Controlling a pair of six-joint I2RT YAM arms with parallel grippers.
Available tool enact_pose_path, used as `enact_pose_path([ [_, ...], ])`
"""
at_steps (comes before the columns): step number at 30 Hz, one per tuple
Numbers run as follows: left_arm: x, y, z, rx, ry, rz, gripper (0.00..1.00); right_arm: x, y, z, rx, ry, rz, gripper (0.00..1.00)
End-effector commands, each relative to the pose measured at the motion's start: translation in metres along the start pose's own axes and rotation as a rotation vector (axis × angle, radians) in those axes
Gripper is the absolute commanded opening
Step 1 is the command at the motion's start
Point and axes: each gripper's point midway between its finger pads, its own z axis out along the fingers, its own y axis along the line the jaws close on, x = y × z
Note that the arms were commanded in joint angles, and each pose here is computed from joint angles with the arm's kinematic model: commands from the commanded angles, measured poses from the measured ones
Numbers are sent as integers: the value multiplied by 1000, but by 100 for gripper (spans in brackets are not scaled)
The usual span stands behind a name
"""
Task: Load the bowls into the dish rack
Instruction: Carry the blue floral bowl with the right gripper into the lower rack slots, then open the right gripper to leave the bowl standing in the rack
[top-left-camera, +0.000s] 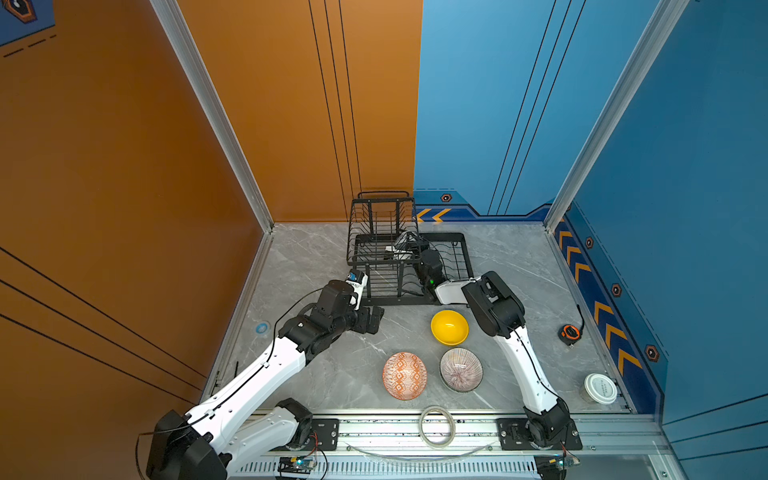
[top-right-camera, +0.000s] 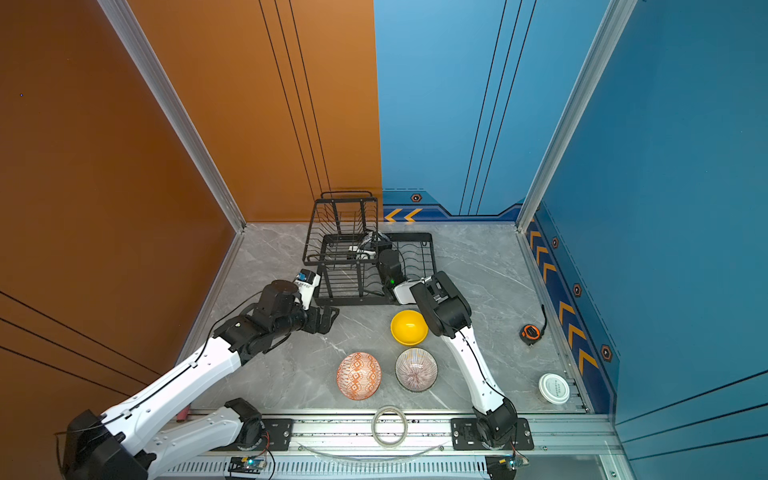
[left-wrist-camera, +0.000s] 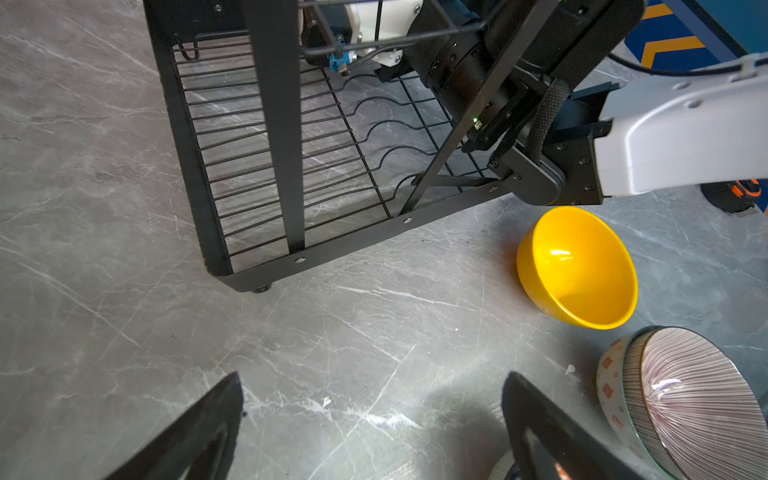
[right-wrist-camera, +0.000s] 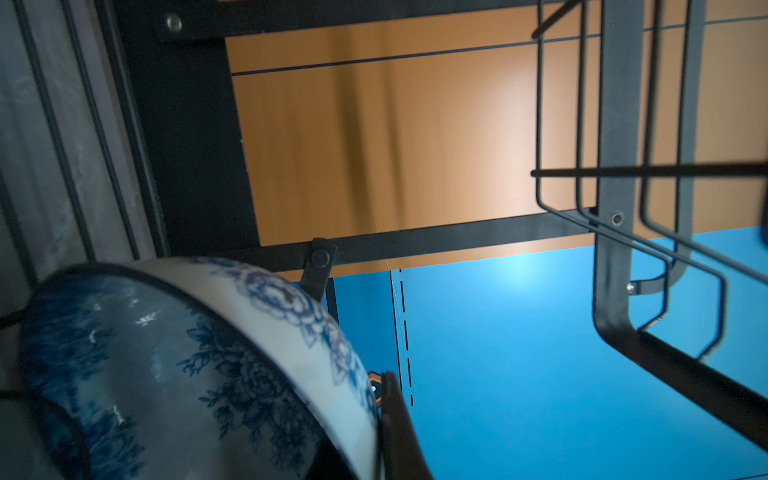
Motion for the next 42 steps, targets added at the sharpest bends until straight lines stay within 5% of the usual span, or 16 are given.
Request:
enact_pose_path([
  [1, 2, 0, -1, 16, -4, -2, 98, 1, 5, -4, -32, -10, 14, 0],
  [13, 5, 0, 2, 25, -4, -10, 98, 0, 0, -10, -140, 11, 103, 0],
  [21, 7, 0, 1, 26, -5, -12, 98, -4, -17, -6, -106, 33, 116, 13],
  [35, 8, 1, -4, 25, -16, -17, 98, -3, -30, -9, -108, 53, 115, 48],
  [42, 9, 2, -7, 23, -23, -18, 98, 2, -41, -21, -106, 58, 119, 94],
])
